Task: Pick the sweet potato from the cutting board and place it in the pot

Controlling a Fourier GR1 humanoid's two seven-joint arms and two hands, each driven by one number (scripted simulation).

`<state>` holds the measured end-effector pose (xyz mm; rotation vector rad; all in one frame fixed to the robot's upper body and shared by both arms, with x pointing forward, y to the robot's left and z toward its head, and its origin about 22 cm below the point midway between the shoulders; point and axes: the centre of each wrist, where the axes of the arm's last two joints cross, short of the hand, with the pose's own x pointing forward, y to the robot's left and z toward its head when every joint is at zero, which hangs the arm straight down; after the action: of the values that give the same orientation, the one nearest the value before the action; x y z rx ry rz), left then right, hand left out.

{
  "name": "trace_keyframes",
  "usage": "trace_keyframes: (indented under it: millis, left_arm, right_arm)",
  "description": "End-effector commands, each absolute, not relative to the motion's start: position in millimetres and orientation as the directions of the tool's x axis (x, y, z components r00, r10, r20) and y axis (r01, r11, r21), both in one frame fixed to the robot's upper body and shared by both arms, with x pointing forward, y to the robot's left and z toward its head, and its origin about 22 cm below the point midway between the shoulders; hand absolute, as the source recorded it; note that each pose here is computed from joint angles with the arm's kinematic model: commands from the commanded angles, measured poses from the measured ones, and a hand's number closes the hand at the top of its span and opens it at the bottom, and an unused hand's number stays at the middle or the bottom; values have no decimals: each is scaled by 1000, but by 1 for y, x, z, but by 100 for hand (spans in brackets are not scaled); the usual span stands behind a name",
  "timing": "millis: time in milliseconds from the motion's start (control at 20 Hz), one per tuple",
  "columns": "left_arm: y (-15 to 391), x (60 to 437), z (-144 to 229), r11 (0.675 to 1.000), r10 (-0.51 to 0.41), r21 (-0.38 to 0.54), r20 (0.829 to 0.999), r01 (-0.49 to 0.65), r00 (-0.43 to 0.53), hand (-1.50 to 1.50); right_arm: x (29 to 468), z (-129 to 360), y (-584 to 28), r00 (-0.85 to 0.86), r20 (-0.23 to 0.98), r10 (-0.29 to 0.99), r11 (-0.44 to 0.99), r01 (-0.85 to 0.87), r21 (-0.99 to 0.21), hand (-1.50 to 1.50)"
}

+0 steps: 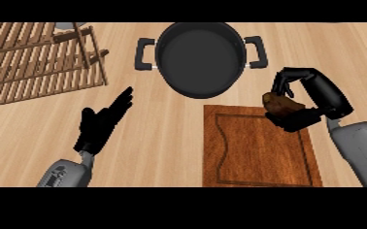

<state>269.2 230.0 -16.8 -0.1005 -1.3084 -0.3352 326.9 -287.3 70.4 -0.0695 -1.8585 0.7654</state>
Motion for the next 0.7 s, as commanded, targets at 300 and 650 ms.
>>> trace_keyframes:
  millis: [300, 650]
  left_arm:
    - [240, 280, -20, 952, -186, 117, 955, 283, 231, 0]
    - [236, 275, -20, 956, -187, 120, 953, 268, 240, 0]
  right_arm:
    - [414, 138, -331, -565, 716, 410, 706, -300, -641, 150]
    - [453, 151, -254, -593, 656, 467, 623, -306, -720, 150]
